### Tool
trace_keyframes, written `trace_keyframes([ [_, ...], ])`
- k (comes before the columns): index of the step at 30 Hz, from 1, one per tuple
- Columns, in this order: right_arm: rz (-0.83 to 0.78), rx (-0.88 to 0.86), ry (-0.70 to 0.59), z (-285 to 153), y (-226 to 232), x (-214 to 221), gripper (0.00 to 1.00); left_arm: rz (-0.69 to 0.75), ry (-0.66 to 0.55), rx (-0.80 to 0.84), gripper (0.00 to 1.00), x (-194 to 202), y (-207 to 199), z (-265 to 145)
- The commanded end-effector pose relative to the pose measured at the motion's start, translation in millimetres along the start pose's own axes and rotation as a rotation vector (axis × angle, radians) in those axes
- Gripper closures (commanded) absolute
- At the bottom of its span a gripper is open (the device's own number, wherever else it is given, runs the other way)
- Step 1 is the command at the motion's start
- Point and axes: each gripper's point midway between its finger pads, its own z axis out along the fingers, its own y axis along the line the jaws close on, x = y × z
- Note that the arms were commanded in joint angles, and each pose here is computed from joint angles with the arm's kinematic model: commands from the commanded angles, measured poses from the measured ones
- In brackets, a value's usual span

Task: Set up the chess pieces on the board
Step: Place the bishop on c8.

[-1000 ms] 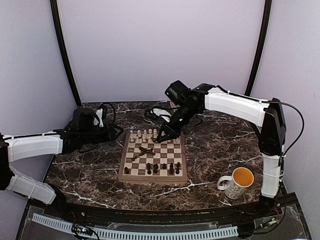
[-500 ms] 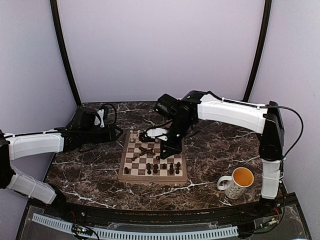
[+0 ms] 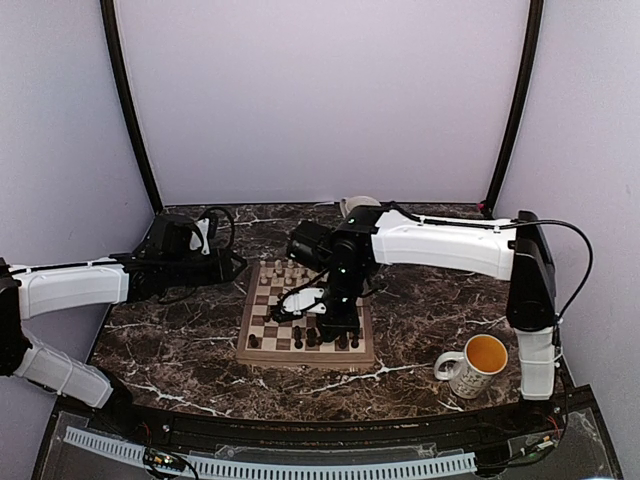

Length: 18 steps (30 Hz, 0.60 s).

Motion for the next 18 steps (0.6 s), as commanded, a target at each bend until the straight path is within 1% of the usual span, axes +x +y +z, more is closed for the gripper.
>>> trace_keyframes([
  [1, -0.02, 0.021, 0.055, 10.0, -0.1, 3.0, 0.87, 0.011, -0.006, -0.012, 0.56, -4.3, 2.3, -2.5],
  [18, -0.018, 0.075, 0.141, 31.7, -10.8, 13.5, 0.85, -0.008, 0.017, -0.001, 0.56, 6.0, 4.2, 2.5],
])
